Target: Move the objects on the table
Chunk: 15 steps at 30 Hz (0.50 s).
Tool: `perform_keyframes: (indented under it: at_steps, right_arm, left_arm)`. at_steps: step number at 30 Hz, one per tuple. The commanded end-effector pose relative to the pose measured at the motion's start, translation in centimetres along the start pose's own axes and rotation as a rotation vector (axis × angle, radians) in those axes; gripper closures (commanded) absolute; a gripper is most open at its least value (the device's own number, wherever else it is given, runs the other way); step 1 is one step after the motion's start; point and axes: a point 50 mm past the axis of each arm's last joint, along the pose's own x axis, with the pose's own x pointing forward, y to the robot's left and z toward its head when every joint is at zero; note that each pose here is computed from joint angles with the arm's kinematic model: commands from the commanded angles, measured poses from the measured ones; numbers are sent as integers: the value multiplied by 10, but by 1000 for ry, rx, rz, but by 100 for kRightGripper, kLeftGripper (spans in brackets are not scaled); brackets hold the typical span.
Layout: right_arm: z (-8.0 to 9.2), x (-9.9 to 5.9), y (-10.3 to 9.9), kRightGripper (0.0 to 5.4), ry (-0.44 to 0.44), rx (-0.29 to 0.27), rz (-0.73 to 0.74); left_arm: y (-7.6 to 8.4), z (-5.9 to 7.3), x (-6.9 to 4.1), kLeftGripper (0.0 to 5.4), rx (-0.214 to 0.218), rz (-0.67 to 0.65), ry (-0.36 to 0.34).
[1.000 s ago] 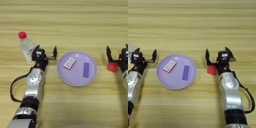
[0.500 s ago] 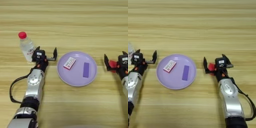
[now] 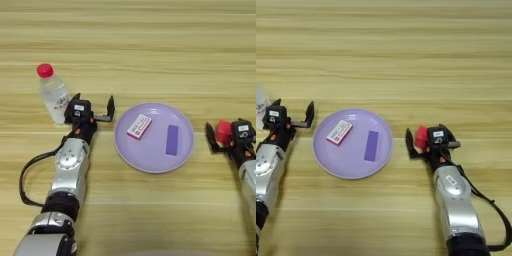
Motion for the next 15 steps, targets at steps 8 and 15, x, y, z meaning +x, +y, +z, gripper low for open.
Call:
perform_keyframes:
  at_steps: [8,15]
  right_arm:
    - [-10,-3,11,179,40,48,58]
    - [-9,-3,11,263,40,55,61]
  left_arm:
    - [-1,-1,2,0,4,6,-4]
    - [-1,-1,2,0,3,8,-6]
